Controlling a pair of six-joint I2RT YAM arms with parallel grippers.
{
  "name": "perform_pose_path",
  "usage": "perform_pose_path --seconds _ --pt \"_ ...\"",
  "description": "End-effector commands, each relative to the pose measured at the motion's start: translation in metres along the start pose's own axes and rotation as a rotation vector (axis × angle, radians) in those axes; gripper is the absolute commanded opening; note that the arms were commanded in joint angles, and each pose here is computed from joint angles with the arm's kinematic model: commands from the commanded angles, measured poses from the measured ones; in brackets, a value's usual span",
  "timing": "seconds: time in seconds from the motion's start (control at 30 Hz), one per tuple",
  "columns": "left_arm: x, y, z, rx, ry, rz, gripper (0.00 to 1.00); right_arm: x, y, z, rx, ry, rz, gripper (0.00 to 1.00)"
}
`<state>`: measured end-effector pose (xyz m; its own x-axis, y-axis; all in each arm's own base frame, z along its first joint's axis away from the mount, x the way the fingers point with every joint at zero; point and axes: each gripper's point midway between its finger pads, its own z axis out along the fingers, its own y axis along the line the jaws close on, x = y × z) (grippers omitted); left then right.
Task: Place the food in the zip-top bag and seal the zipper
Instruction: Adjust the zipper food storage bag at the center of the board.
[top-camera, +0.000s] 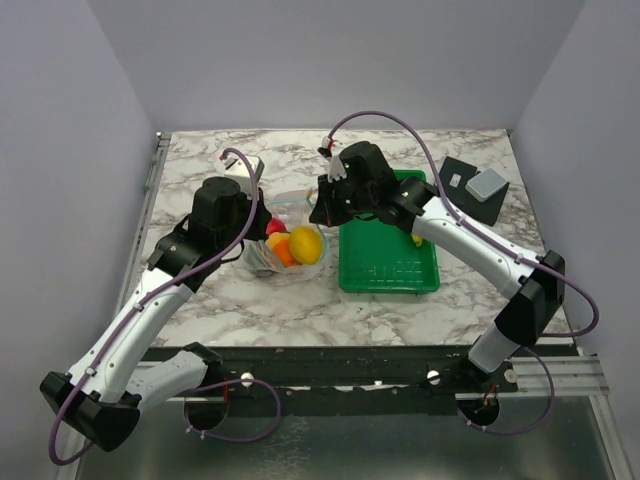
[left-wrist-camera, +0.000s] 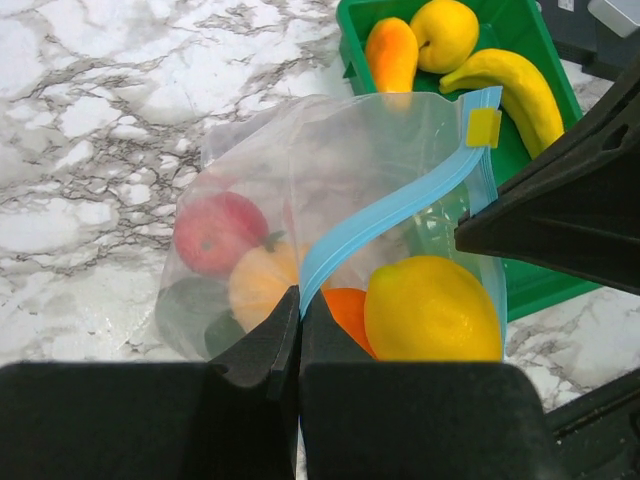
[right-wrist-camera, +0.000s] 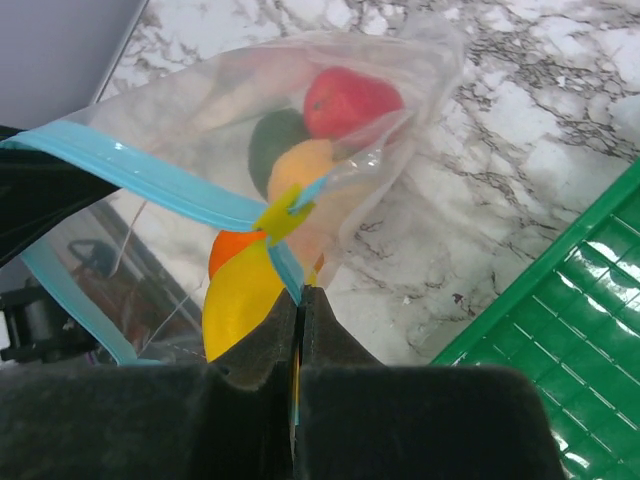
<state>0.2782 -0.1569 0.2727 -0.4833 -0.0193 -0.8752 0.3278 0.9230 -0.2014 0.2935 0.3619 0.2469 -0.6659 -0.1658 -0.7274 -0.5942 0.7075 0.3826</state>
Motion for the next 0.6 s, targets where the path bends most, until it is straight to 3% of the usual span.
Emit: perform_pose_path --seconds 0.0,0.17,0.3,0.57 --pt "-0.004 -0.022 -0.017 0.121 0.056 0.026 0.01 0.007 0.023 -0.028 -0.127 0.101 -0.088 0.01" --pt "-0.008 -0.044 -0.028 0.234 0.092 0.020 0.02 0.008 0.037 -0.049 -0.183 0.184 -0.131 0.00" --pt "-0.005 -0.058 -0.034 0.311 0.127 -0.002 0.02 0.002 0.036 -0.058 -0.161 0.180 -0.127 0.01" --pt "0.037 -0.042 -0.015 0.226 0.224 -0.080 0.01 0.041 0.004 -0.010 -0.058 0.271 -0.003 0.01"
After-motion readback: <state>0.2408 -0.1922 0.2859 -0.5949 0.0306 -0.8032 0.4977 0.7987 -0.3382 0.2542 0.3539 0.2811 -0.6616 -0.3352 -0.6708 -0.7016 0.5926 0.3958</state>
